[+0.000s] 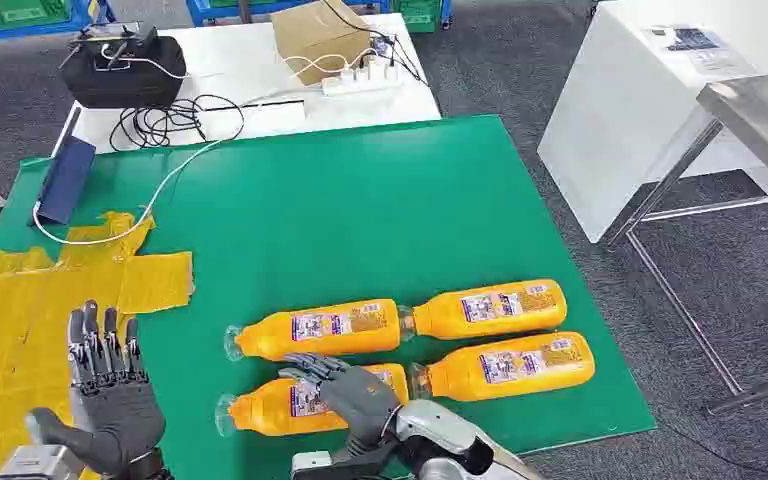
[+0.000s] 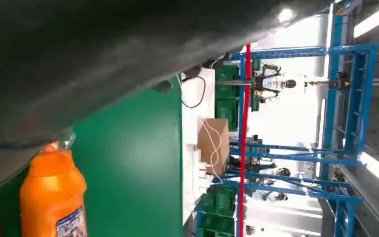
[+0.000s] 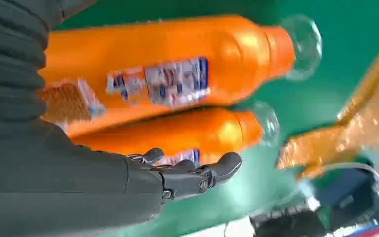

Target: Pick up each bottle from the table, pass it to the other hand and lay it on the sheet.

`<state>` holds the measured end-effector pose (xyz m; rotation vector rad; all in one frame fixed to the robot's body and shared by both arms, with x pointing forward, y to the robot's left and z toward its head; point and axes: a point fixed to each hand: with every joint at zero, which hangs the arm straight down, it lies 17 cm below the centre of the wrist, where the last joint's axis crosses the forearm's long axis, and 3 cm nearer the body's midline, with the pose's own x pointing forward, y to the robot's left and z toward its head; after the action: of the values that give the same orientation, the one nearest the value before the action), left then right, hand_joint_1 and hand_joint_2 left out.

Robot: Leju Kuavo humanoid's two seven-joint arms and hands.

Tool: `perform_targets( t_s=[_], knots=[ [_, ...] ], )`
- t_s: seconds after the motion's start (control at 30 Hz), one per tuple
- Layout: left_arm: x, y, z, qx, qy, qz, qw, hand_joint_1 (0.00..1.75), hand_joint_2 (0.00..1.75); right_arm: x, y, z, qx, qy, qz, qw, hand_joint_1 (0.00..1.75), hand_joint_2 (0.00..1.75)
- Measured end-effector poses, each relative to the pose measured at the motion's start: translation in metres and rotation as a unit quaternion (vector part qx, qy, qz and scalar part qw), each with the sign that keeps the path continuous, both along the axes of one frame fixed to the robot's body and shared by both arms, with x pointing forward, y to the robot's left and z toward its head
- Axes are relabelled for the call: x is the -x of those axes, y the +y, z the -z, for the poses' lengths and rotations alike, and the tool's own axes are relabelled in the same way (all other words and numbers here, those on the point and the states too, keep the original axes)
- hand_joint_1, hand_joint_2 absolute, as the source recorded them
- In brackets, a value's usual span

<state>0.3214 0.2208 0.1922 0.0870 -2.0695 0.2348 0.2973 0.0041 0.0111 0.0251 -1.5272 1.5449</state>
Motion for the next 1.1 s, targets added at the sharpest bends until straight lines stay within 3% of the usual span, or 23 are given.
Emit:
perform_targets(
  t_s=[0.33, 0.53, 0.57, 0.6, 0.83, 1.0, 1.1],
  knots=[
    [0.0, 0.004, 0.01, 0.001, 0.02, -0.004, 1.0, 0.0, 0.0, -0.011, -0.023, 0.045, 0.133, -0.011, -0.008, 0.991, 0.0, 1.75],
    [-0.003, 0.005, 0.013, 0.003, 0.03, -0.008, 1.0, 0.0, 0.0, -0.017, -0.057, 0.081, 0.247, 0.003, -0.047, 0.968, 0.0, 1.75],
    [-0.004, 0.005, 0.013, 0.003, 0.031, -0.009, 0.999, 0.0, 0.0, -0.02, -0.061, 0.084, 0.261, -0.001, -0.053, 0.964, 0.61, 1.75],
    [-0.005, 0.005, 0.012, 0.004, 0.032, -0.011, 0.999, 0.0, 0.0, -0.023, -0.066, 0.087, 0.276, -0.005, -0.057, 0.959, 1.75, 1.75],
    [-0.01, 0.009, 0.004, 0.039, 0.017, -0.022, 0.999, 0.0, 0.0, -0.039, -0.107, 0.095, 0.349, -0.007, -0.075, 0.934, 1.75, 1.75],
    [-0.009, 0.025, 0.006, 0.07, 0.019, -0.052, 0.996, 0.0, 0.0, -0.042, -0.119, 0.097, 0.357, -0.002, -0.073, 0.931, 1.75, 1.75],
    [-0.004, 0.052, 0.014, 0.111, 0.029, -0.113, 0.987, 0.0, 0.0, -0.043, -0.118, 0.096, 0.342, 0.004, -0.056, 0.938, 1.75, 1.75]
  ],
)
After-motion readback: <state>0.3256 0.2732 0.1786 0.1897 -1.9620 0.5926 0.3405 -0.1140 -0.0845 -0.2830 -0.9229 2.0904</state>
